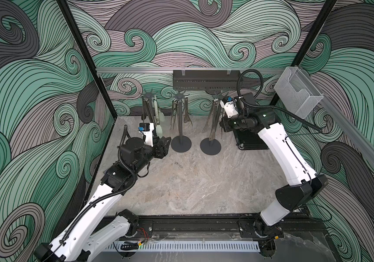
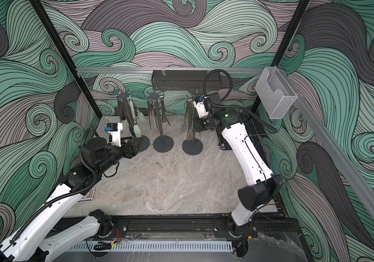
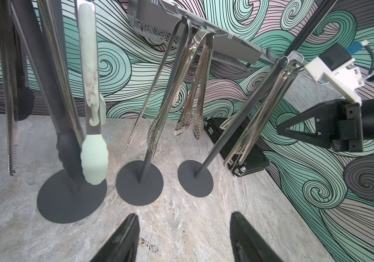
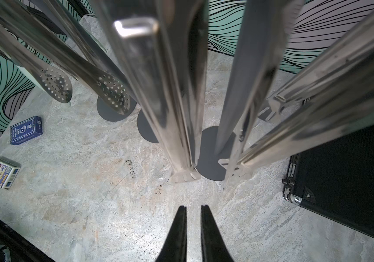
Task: Hang food tongs on kitchen utensil racks
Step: Hang the food tongs on the rack, then reset both arms
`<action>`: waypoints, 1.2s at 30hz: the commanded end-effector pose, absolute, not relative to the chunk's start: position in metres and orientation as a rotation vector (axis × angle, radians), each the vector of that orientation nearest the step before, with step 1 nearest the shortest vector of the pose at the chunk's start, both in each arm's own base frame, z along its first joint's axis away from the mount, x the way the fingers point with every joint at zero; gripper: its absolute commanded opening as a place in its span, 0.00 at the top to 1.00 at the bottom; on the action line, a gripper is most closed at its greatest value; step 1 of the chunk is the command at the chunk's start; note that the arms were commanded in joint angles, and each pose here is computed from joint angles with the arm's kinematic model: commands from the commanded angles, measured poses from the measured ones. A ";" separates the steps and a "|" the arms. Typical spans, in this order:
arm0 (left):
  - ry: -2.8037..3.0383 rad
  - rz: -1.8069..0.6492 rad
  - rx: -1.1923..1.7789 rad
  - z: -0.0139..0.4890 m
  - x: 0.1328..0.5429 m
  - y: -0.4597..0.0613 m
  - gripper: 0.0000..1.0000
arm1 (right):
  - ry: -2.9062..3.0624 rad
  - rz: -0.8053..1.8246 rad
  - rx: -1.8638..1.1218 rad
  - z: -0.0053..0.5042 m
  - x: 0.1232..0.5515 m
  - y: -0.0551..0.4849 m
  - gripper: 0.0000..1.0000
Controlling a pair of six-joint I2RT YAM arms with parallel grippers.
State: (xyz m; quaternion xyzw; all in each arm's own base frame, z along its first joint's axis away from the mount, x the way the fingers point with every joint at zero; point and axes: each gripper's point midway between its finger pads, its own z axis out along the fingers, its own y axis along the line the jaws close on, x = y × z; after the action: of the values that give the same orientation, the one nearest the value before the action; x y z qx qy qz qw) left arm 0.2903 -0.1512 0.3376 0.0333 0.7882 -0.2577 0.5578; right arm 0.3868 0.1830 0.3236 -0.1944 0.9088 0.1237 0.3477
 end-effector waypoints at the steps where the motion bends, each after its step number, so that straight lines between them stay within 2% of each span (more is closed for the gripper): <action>1: 1.858 -0.601 0.070 0.339 0.292 -0.147 0.36 | 2.335 0.315 -0.492 0.330 0.387 0.182 0.78; 9: 1.908 -0.516 -0.020 0.326 0.300 -0.118 0.33 | 2.295 0.311 -0.494 0.346 0.374 0.176 0.59; 10: 1.913 -0.495 -0.038 0.325 0.302 -0.112 0.30 | 2.286 0.311 -0.495 0.349 0.371 0.174 0.43; 12: 1.926 -0.444 -0.071 0.322 0.306 -0.098 0.26 | 2.269 0.311 -0.492 0.356 0.365 0.171 0.01; 17: 1.946 -0.288 -0.206 0.315 0.321 -0.054 0.17 | 2.224 0.293 -0.464 0.372 0.347 0.158 0.01; 21: 1.912 -0.065 -0.293 0.322 0.329 -0.009 0.10 | 2.186 0.221 -0.400 0.380 0.332 0.136 0.01; 28: 1.792 0.255 -0.281 0.321 0.330 0.052 0.07 | 2.063 -0.144 -0.061 0.371 0.315 0.043 0.01; 32: 1.738 0.382 -0.411 0.292 0.316 0.093 0.07 | 1.951 -0.309 -0.027 0.338 0.313 0.011 0.01; 36: 1.810 0.398 -0.610 0.231 0.305 0.121 0.07 | 1.751 -0.410 0.050 0.295 0.312 -0.010 0.01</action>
State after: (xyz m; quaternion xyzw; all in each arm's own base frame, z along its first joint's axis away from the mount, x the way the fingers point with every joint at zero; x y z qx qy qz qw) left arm 0.3103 0.1016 0.2363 -0.2043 0.7925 0.1529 0.5540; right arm 0.3005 0.0099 0.2800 -0.0256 0.8338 -0.1261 0.5369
